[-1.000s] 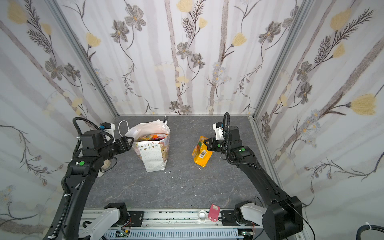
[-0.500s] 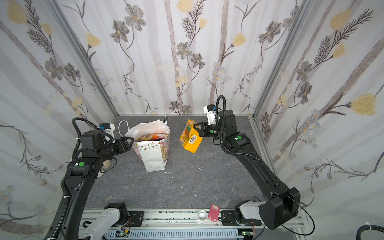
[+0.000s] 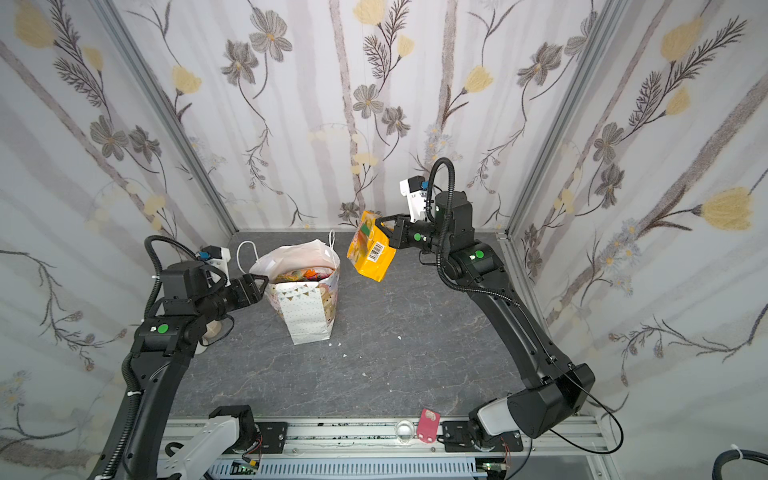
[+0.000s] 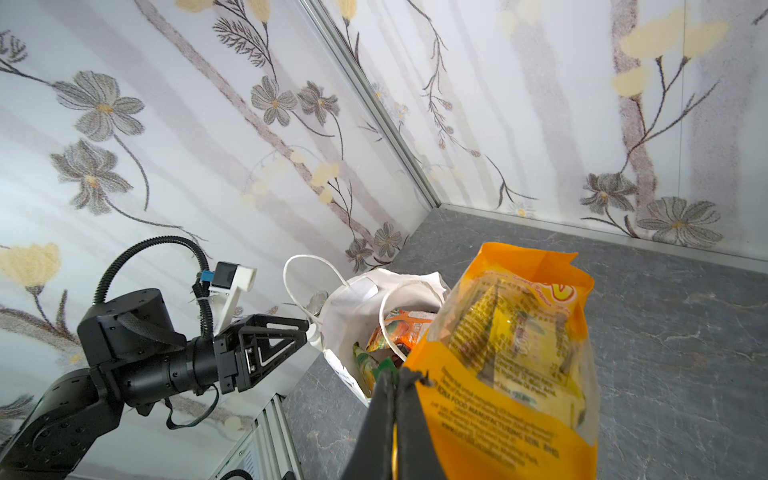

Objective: Place the snacks into the paper bag
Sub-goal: 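Lift the yellow mango packet with the right gripper toward the bag, then lower the yellow packet into the bag held by the left gripper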

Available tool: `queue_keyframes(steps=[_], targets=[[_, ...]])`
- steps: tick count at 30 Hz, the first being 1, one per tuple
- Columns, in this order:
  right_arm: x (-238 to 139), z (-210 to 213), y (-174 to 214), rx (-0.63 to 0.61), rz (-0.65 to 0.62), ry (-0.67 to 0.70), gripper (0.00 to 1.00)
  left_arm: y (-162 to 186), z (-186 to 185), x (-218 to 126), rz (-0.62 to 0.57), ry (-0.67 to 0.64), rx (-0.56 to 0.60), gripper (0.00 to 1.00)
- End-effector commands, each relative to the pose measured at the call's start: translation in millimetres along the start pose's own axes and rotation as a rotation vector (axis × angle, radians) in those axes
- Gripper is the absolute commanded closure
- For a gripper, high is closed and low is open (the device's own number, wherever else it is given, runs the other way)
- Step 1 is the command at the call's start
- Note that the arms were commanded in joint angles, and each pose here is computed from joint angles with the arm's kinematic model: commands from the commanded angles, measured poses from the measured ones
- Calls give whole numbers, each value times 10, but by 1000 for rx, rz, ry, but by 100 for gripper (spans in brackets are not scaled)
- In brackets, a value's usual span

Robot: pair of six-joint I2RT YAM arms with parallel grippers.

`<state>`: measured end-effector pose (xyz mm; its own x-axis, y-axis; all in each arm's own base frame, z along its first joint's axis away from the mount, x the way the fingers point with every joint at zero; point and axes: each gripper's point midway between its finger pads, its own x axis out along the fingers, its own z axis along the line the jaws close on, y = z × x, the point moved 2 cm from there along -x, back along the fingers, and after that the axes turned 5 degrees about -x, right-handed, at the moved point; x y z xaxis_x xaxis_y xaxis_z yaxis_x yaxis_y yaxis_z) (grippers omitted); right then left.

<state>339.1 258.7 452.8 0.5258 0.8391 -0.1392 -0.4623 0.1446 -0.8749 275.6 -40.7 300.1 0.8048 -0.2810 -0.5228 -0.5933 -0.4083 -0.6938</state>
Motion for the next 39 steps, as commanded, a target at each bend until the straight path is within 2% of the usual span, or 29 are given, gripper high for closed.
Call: queue_keyframes(steps=[1,7,17,26,36,39], targets=[[-28,229,-351,-59,-108,-71,100,-23,-41,-8,-12,25,-7,30],[68,533,-730,-109,-169,-129,100,-27,-59,-23,-14,34,-8,30],[391,906,-1026,-134,-230,-245,100,40,-40,-17,-4,37,-12,30],[655,1301,-970,-139,-238,-378,100,36,-35,-6,-3,36,-10,30],[635,1645,-934,-166,-272,-438,100,32,-33,-7,-3,33,-9,30],[727,1589,-872,-164,-256,-406,100,29,-33,-5,-5,33,-9,30]])
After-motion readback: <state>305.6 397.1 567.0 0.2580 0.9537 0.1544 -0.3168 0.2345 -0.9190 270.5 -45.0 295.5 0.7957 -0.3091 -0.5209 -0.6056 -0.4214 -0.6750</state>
